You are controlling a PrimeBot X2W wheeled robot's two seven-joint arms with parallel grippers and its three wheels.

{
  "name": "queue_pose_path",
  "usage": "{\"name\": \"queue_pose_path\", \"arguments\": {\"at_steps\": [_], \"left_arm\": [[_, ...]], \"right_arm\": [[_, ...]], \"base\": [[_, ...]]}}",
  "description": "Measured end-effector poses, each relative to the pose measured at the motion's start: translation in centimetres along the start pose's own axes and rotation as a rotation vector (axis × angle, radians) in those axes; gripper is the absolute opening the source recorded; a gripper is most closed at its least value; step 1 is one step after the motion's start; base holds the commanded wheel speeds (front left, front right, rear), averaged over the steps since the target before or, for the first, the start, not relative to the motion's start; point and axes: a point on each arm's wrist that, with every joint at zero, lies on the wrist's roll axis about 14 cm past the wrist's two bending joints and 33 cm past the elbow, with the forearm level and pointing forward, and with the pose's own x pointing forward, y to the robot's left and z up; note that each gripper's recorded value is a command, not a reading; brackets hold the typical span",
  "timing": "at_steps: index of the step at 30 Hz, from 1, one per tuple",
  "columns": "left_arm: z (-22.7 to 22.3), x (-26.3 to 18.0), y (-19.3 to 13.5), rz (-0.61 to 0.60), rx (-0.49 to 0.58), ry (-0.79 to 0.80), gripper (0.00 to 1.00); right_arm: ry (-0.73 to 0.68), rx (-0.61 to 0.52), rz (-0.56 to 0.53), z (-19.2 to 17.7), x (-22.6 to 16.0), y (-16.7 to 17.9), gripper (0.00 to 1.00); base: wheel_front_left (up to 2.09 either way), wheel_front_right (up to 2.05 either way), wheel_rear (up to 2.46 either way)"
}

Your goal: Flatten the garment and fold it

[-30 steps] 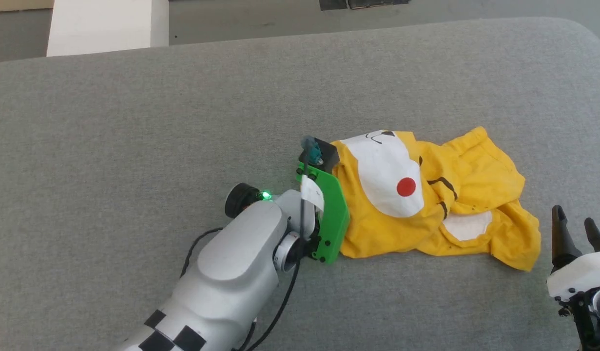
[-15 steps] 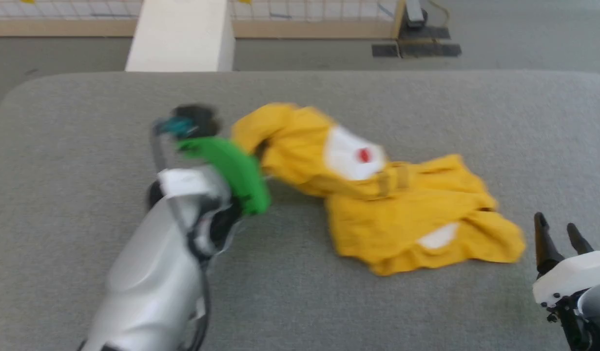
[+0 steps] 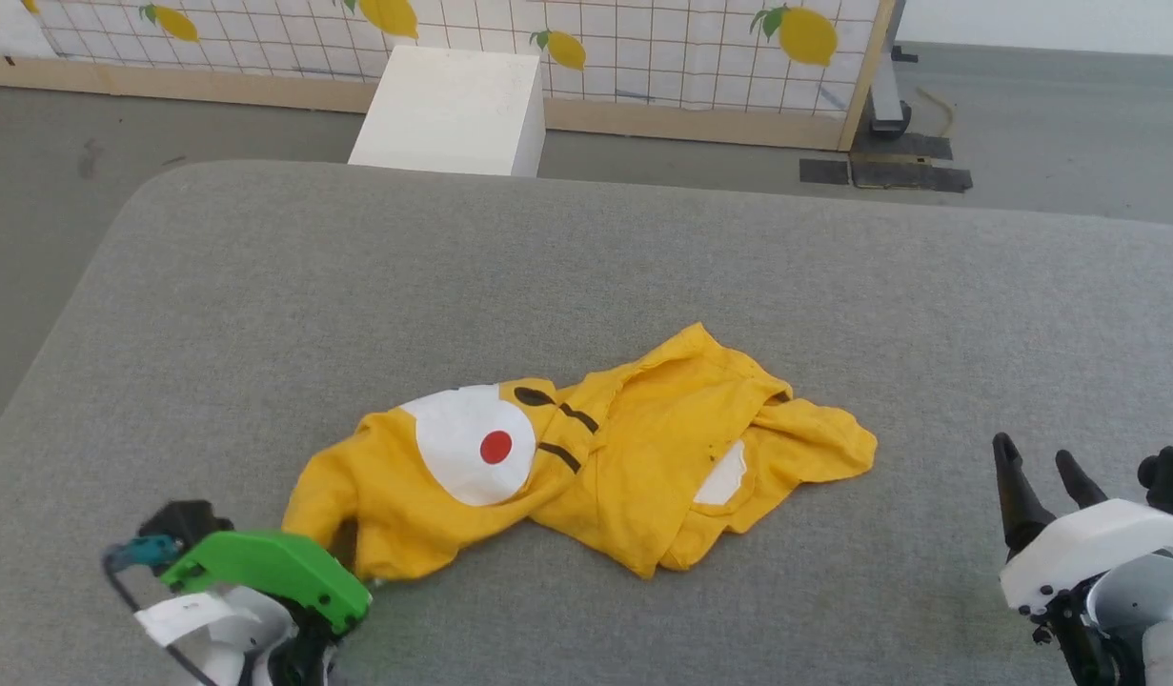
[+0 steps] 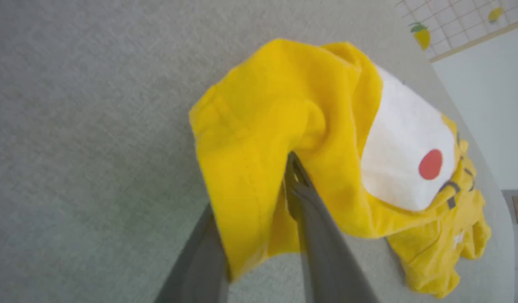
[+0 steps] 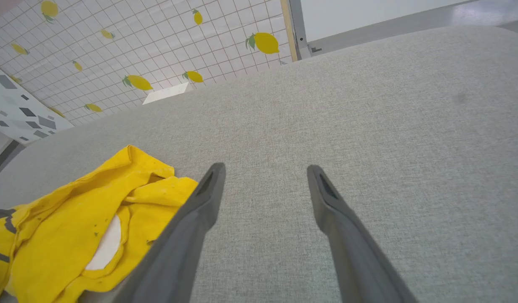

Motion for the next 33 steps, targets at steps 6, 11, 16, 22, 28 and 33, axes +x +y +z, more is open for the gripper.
{"name": "queue_pose_path", "arguments": {"at_steps": [6, 11, 16, 22, 28, 33], "left_arm": [[7.8, -2.0, -2.6, -0.138, 0.032, -0.383, 1.0], [10.7, -4.1, -3.1, -0.175, 0.225, -0.648, 1.0], [10.3, -4.5, -3.8, -0.184, 0.303, -0.697, 1.0], [10.8, -4.8, -4.3, -0.177, 0.311, -0.756, 1.0], [10.5, -4.1, -3.5, -0.162, 0.33, -0.748, 1.0], [10.6, -3.2, -3.8, -0.163, 0.36, -0.746, 1.0]], "right_arm": [[0.014, 0.004, 0.014, -0.5, 0.0, 0.4, 1.0], [0.031, 0.0, 0.018, -1.1, 0.1, 0.6, 1.0], [0.105, -0.053, 0.061, -2.2, 1.0, 2.2, 1.0], [0.212, -0.229, 0.229, -1.6, 4.4, 9.5, 1.0], [0.398, -0.449, 0.313, -2.9, 7.5, 14.3, 1.0], [0.508, -0.623, 0.306, -3.8, 10.3, 15.1, 1.0]], "base": [[0.0, 0.0, 0.0], [0.0, 0.0, 0.0], [0.0, 0.0, 0.0], [0.0, 0.0, 0.0], [0.0, 0.0, 0.0], [0.0, 0.0, 0.0]]}}
